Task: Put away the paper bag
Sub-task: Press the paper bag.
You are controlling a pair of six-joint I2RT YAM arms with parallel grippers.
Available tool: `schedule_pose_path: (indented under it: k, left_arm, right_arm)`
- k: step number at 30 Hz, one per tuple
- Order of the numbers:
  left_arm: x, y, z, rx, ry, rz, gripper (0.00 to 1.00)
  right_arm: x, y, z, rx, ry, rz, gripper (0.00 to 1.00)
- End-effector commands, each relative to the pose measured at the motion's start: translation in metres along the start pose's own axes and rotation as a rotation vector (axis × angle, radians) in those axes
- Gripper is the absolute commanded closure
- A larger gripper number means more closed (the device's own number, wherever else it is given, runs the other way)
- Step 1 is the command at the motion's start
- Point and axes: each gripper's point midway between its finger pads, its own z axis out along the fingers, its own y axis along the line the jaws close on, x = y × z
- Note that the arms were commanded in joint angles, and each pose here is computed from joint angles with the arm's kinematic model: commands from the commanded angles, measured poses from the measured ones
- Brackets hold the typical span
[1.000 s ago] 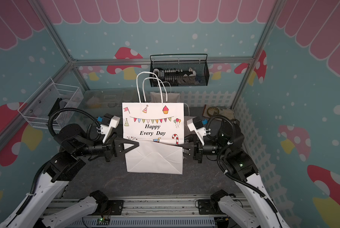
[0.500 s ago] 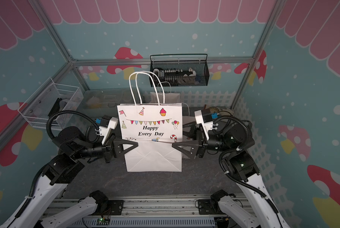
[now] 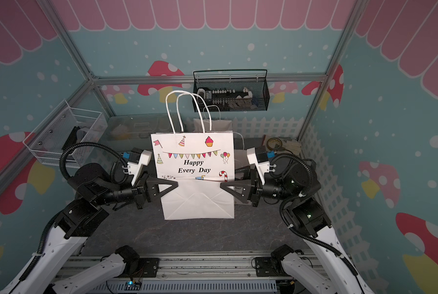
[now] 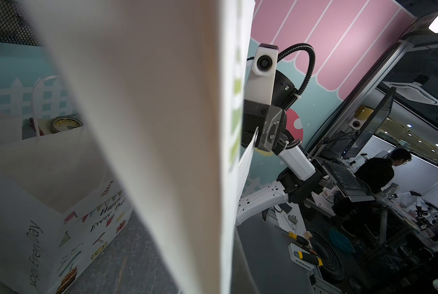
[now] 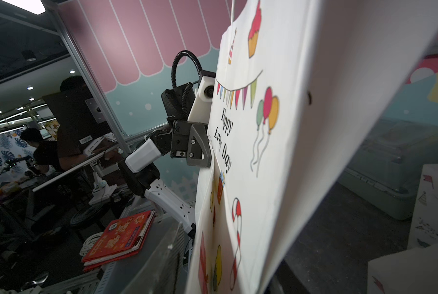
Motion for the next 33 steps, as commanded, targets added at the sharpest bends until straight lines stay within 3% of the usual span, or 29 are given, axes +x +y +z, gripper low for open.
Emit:
schedule_pose_path:
  k: [1,6,12,17,19,23,28,30,33]
  left_arm:
    - [-0.001,0.003,0.001,-0.014,-0.016,-0.004,1.00]
    - [-0.001,0.001,0.000,-0.008,-0.018,-0.001,1.00]
    - [-0.007,-0.003,0.000,0.012,-0.038,0.005,0.65]
    - [-0.010,-0.005,0.003,0.032,-0.055,0.005,0.60]
    - [-0.009,-0.004,0.005,0.038,-0.050,0.001,0.63]
    - [-0.007,-0.002,0.007,0.034,-0.046,-0.002,0.83]
    - [-0.004,0.003,0.007,0.007,-0.045,-0.003,1.00]
    - [-0.003,0.003,0.007,0.008,-0.042,-0.005,1.00]
    - [-0.002,0.003,0.007,0.008,-0.040,-0.012,1.00]
  right_arm:
    - [0.004,-0.006,0.001,0.036,0.011,-0.005,0.68]
    - [0.007,-0.012,0.002,0.082,0.018,-0.007,0.87]
    - [0.011,-0.018,0.002,0.116,0.021,0.005,1.00]
    - [0.015,-0.018,0.004,0.114,0.021,0.016,1.00]
    - [0.015,-0.018,0.005,0.110,0.017,0.020,1.00]
    - [0.018,-0.015,0.010,0.095,0.024,0.024,1.00]
    - [0.024,-0.014,0.016,0.082,0.036,0.029,1.00]
    - [0.023,-0.013,0.016,0.076,0.029,0.027,1.00]
    - [0.021,-0.009,0.018,0.051,0.016,0.025,0.85]
